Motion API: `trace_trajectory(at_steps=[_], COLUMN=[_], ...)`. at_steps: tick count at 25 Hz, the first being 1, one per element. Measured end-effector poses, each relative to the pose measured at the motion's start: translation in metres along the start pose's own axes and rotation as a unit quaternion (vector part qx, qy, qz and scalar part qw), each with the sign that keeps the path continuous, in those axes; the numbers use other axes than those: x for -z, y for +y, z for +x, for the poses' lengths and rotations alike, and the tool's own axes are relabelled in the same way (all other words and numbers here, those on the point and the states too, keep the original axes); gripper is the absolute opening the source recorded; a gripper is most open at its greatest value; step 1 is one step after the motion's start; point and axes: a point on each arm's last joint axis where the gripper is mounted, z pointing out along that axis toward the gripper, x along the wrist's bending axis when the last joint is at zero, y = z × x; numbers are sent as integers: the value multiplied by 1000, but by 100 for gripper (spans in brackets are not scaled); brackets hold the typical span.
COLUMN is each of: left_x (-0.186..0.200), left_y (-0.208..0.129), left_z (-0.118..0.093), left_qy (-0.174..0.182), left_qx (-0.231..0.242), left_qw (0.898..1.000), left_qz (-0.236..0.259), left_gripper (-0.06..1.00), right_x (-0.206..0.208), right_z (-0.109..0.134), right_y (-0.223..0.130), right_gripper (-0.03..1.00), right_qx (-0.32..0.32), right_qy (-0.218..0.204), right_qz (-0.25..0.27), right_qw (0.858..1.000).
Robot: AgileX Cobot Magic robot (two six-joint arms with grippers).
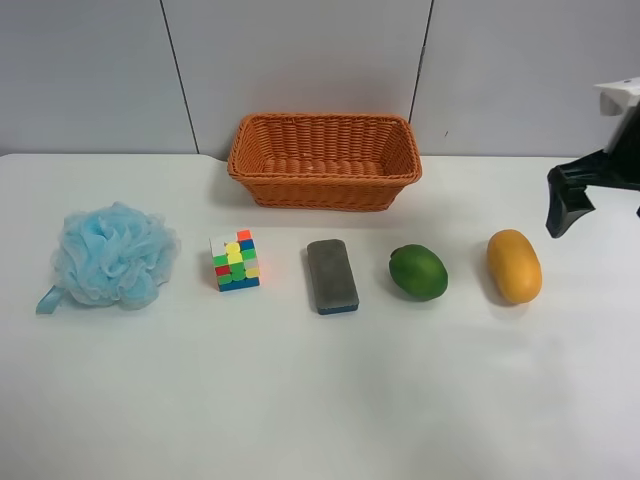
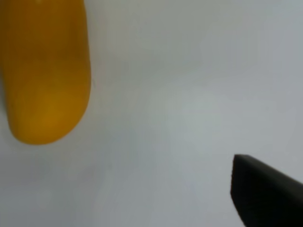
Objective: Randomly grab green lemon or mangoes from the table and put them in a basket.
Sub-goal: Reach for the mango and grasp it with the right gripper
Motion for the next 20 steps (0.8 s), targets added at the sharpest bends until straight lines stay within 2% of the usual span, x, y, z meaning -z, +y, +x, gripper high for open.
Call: trace_trajectory(at_steps=[11, 20], left_x=[0, 0], left_y=[0, 0], left_z=[0, 0], left_qy=[0, 0], left_qx=[0, 0], left_qw=[1000, 1000], left_qz=[0, 0], left_gripper=[99, 99], right_x=[-65, -93], right_z=[4, 13], right_y=[23, 31], right_gripper=[99, 99], right_qx=[6, 23], right_qy=[7, 51], right_qz=[11, -1], right_qw=[1000, 998])
